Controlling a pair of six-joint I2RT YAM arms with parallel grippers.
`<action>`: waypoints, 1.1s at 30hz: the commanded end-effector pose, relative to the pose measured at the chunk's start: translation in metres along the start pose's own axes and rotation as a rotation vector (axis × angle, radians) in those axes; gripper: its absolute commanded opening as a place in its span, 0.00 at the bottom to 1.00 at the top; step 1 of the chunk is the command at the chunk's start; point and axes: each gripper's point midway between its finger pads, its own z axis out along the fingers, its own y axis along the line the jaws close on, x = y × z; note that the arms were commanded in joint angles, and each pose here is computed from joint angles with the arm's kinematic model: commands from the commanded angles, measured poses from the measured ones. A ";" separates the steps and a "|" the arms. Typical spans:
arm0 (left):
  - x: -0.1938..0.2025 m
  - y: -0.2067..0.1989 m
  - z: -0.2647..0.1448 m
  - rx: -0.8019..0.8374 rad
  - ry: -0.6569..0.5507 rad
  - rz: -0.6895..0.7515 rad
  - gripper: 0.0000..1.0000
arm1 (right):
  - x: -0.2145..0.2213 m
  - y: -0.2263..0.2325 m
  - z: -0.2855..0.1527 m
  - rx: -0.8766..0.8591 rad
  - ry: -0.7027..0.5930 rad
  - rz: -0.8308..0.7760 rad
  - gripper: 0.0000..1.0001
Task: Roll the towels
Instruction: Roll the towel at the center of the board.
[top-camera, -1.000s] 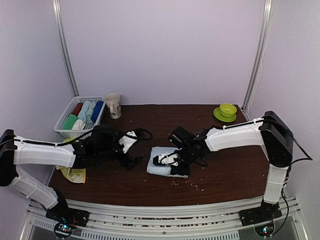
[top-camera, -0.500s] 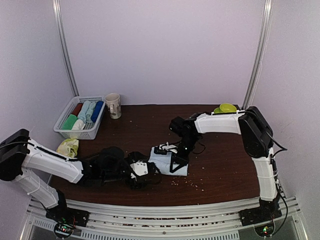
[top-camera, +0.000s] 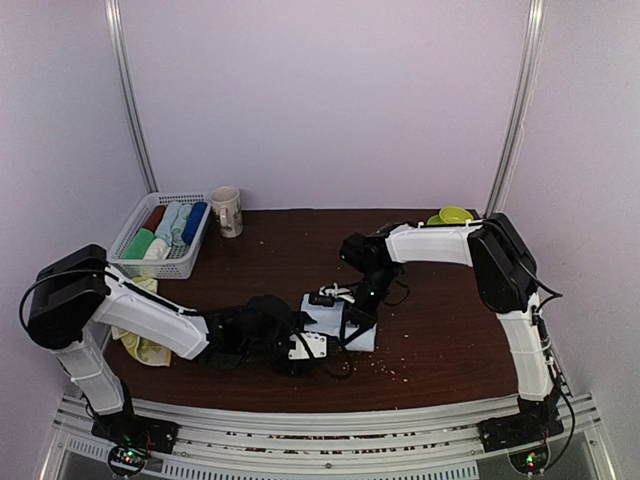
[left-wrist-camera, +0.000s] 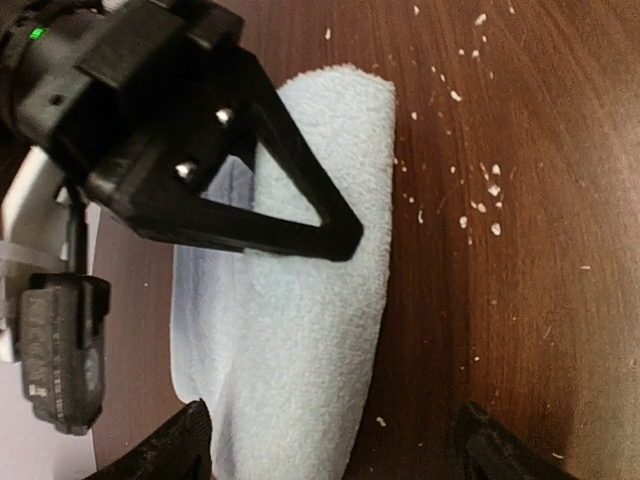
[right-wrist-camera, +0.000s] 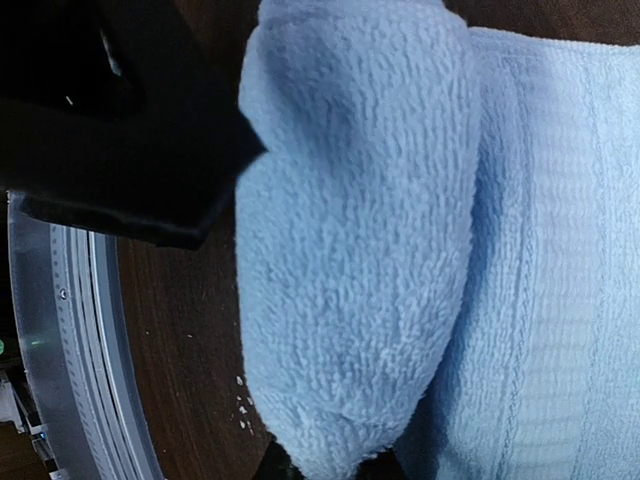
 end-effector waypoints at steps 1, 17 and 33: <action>0.011 -0.005 0.015 0.005 0.076 0.050 0.85 | 0.057 -0.006 0.046 -0.035 0.203 0.088 0.02; 0.041 -0.026 0.046 0.093 0.262 0.056 0.00 | 0.047 -0.005 0.021 0.069 0.165 0.061 0.36; 0.043 -0.061 0.047 0.437 0.376 -0.202 0.00 | 0.041 -0.003 -0.230 1.214 -0.373 0.234 1.00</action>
